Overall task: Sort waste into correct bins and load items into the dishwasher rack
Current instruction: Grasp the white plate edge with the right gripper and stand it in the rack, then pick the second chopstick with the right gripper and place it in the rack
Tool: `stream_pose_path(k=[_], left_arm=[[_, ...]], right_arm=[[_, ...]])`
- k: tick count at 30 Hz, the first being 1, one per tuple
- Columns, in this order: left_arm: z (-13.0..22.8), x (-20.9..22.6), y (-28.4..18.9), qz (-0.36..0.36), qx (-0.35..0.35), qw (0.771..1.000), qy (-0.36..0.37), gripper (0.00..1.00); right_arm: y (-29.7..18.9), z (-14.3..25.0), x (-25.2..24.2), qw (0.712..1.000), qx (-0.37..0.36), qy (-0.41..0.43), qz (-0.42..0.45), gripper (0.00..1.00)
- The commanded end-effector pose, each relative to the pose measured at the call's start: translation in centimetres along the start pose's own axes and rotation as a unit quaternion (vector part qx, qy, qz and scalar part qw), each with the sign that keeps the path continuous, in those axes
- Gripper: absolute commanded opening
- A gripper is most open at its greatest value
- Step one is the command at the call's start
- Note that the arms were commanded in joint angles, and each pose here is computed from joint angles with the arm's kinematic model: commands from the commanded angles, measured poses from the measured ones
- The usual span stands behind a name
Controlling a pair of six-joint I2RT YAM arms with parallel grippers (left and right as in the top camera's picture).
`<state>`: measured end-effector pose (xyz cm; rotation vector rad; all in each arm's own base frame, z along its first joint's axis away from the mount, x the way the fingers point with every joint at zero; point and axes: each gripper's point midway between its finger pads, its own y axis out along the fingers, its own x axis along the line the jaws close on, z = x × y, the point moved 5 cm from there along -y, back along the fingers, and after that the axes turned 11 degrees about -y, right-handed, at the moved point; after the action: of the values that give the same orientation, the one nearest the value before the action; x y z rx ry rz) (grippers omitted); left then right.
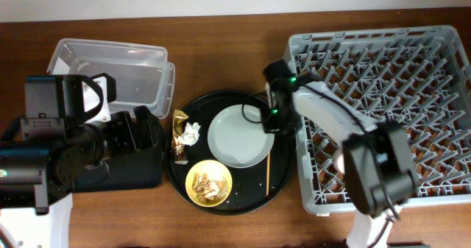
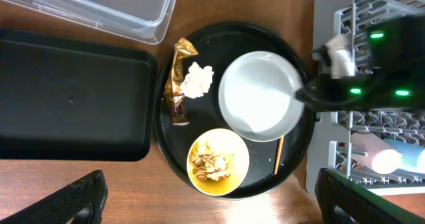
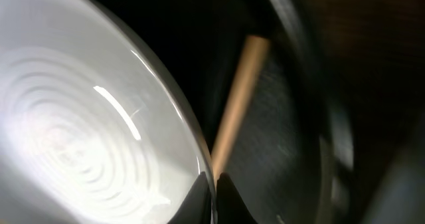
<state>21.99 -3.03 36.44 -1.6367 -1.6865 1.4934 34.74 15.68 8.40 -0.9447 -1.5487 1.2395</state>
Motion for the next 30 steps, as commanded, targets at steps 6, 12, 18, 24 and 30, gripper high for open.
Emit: stream_pose_path(k=[6, 12, 18, 24, 30], left_arm=[[-0.3, 0.0, -0.2, 0.000, -0.009, 1.000, 0.007, 0.99], [-0.3, 0.0, -0.2, 0.000, -0.009, 1.000, 0.007, 0.99], [-0.3, 0.0, -0.2, 0.000, -0.009, 1.000, 0.007, 0.99], [-0.3, 0.0, -0.2, 0.000, -0.009, 1.000, 0.007, 0.99], [-0.3, 0.0, -0.2, 0.000, -0.010, 1.000, 0.007, 0.99]], right_arm=[[-19.6, 1.0, -2.1, 0.954, -0.264, 0.013, 0.139, 0.04], [-26.6, 6.4, -11.9, 0.865, -0.274, 0.158, 0.390, 0.04], [-26.6, 6.9, -18.2, 0.832, -0.224, 0.204, 0.465, 0.04], [-21.7, 4.4, -19.7, 0.856, -0.153, 0.168, 0.464, 0.04], [-19.9, 2.6, -15.5, 0.875, -0.146, 0.102, 0.450, 0.05]])
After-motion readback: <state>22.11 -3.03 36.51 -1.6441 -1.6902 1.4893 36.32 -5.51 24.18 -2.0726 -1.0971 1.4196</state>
